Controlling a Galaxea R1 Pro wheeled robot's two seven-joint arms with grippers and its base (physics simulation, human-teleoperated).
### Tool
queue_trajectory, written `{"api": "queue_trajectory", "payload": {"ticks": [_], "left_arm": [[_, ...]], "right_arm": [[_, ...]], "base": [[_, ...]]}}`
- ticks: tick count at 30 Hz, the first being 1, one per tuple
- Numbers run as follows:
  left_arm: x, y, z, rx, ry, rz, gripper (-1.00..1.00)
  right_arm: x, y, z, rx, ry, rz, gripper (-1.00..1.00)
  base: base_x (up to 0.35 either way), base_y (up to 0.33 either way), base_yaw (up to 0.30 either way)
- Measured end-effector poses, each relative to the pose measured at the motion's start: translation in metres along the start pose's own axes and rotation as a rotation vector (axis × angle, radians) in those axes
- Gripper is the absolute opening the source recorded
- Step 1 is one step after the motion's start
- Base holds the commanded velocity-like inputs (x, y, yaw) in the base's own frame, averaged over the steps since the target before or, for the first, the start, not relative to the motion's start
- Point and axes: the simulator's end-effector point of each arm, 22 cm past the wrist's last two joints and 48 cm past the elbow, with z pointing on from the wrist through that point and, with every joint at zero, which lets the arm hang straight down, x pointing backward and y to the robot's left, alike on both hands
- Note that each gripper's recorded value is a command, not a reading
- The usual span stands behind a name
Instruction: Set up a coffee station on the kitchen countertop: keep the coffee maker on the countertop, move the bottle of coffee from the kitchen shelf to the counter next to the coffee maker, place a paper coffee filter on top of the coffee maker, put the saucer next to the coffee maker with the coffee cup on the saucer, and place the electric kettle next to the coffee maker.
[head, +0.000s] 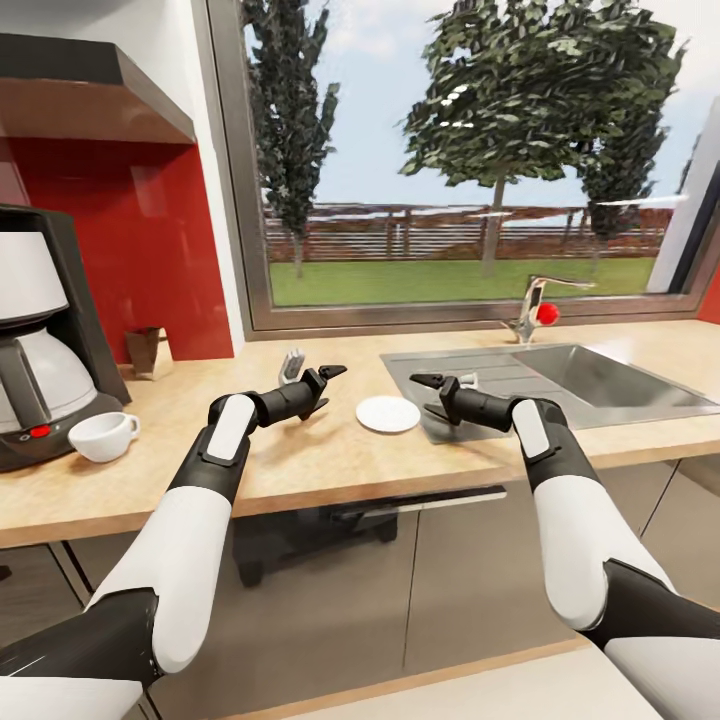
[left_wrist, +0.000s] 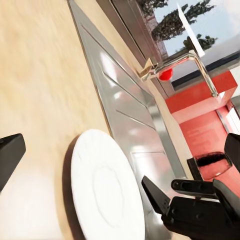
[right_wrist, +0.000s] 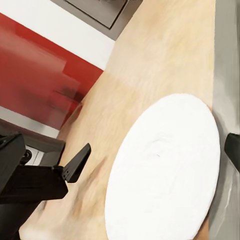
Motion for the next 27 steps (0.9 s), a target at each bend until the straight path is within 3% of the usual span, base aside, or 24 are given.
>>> {"api": "queue_trajectory", "payload": {"ticks": [14,27], "left_arm": [[0.0003,0.0005,0.0002,-0.001,0.001,-0.001,1.00],[0.0009,0.0011,0.0005,-0.002,0.002,-0.002,1.00]], "right_arm": [[0.0021,-0.0010,0.0021,0.007,0.003,0.002,1.00],[0.0026,-0.0009,0.0026,0.006,0.004,0.003,1.00]], "base": [[0.062,-0.083,0.000],[-0.125,-0.111,0.000]]}}
